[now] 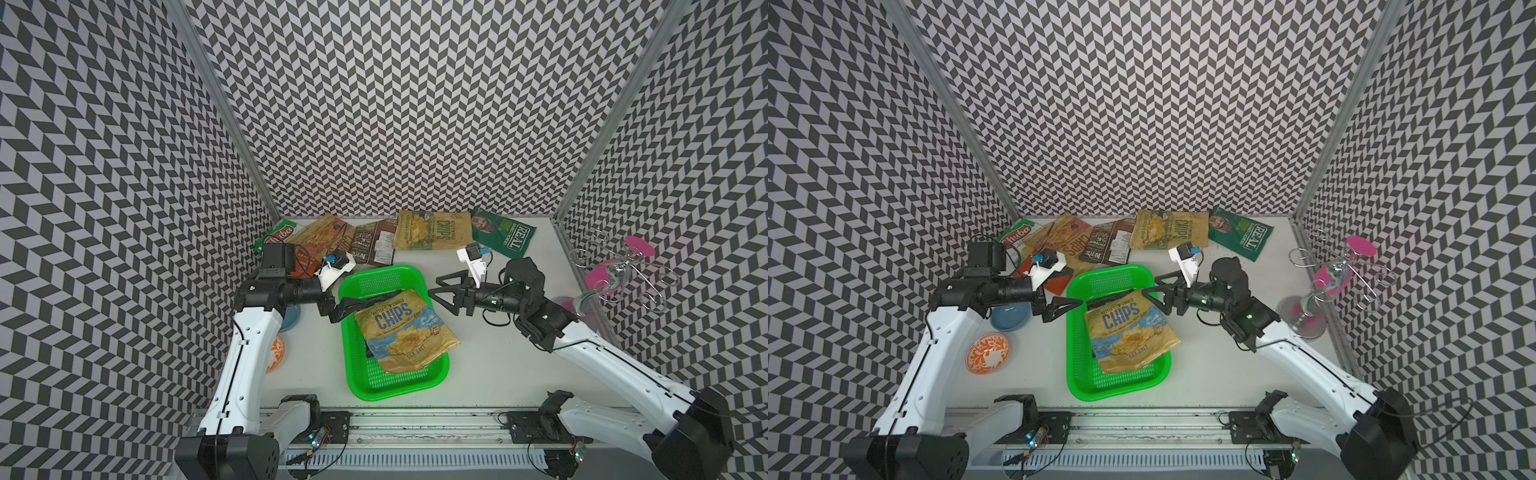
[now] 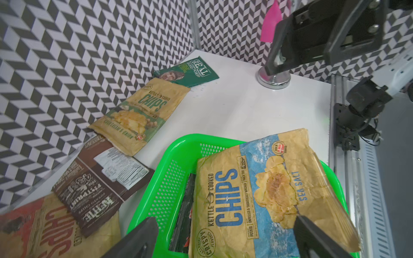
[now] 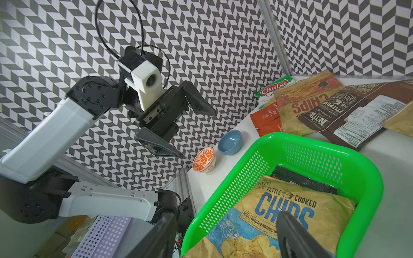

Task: Put the potato chips into the basket
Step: Place the potato chip in the basket.

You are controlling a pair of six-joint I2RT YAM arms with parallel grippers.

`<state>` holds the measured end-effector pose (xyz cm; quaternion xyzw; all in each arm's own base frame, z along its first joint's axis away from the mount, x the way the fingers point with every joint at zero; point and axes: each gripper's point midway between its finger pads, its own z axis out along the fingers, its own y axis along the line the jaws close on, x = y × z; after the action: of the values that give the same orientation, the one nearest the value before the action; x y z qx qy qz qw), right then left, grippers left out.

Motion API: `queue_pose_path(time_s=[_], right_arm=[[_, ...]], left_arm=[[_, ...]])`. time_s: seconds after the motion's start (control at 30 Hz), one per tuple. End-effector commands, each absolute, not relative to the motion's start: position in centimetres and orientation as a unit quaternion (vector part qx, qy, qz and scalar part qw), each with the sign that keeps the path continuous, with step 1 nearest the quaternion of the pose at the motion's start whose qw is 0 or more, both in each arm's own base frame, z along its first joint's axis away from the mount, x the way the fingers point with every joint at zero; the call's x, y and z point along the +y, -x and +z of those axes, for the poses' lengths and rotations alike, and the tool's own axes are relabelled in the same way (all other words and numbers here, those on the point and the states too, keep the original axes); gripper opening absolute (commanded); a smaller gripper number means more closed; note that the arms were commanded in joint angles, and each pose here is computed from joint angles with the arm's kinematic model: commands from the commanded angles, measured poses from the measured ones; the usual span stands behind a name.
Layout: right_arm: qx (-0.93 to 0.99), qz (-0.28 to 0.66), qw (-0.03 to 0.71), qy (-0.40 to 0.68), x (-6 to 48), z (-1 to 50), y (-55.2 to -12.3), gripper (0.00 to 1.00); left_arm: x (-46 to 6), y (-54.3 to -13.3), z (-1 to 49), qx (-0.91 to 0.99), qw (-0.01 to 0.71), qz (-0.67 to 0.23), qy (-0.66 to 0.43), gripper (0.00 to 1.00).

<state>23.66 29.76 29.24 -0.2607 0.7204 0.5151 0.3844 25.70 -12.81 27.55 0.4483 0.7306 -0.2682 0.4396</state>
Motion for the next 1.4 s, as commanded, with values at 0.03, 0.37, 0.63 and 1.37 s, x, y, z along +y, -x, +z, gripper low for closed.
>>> queue_pose_path(time_s=[0.03,0.37,0.63,1.37], right_arm=[[0.738,0.501,0.351,0.285,32.2,26.5,-23.4,0.73],[0.810,0.406,0.206,0.370,38.2,15.5,-19.5,0.70],[0.827,0.356,0.135,0.413,42.2,9.0,-16.6,0.69],[0.846,0.342,0.254,0.320,40.2,15.8,-24.5,0.76]], left_arm=[[-10.5,-29.5,25.2,0.777,0.465,-0.221,-0.363,0.99],[-7.1,-31.5,17.5,0.840,0.443,-0.163,-0.269,0.97],[-7.1,-31.9,16.7,0.845,0.437,-0.172,-0.257,0.94],[-7.1,-32.0,15.5,0.850,0.427,-0.180,-0.248,0.92]])
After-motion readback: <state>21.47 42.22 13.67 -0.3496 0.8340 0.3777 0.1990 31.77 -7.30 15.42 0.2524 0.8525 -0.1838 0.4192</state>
